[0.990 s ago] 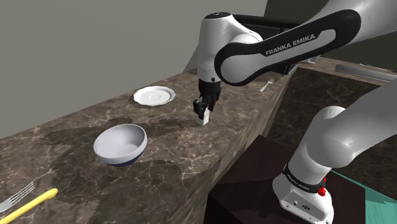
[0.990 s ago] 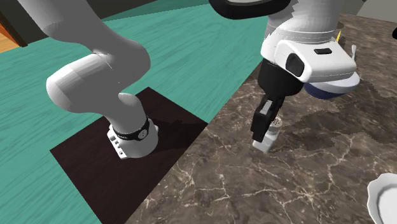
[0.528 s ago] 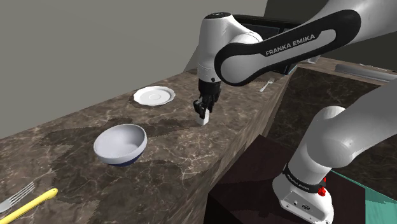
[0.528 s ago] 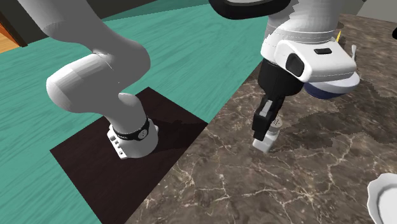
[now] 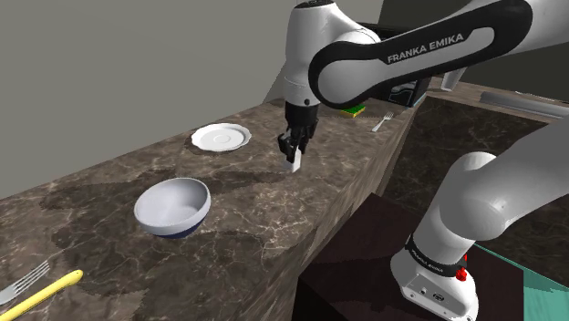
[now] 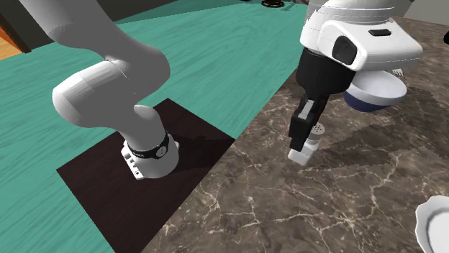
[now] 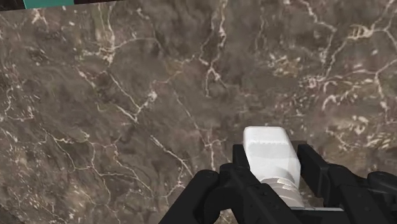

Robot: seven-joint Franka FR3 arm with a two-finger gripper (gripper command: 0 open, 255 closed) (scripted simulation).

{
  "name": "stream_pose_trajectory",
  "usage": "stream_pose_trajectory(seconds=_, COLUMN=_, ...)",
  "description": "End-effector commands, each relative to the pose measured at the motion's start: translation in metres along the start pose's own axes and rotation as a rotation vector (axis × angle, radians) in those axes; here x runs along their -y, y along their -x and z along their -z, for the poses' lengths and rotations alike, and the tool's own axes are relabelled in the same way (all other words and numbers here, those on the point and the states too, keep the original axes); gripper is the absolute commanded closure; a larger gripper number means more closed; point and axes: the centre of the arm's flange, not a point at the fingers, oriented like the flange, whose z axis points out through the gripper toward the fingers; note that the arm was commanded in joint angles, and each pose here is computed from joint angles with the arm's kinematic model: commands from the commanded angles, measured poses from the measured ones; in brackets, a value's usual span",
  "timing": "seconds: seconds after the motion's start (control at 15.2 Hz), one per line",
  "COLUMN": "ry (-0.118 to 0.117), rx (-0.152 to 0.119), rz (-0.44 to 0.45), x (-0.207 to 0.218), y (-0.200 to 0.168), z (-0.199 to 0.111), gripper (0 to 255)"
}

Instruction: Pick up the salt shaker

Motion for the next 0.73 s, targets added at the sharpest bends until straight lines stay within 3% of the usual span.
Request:
stream_pose_trajectory(seconds=0.0, ry=0.000, rx=0.000, rz=0.000, x=-0.001, y=-0.001, z=0.010, gripper=255)
stream_pose_trajectory(seconds=0.66, ry=0.000, rx=0.000, rz=0.000, x=-0.006, y=-0.005, z=0.052, gripper=255)
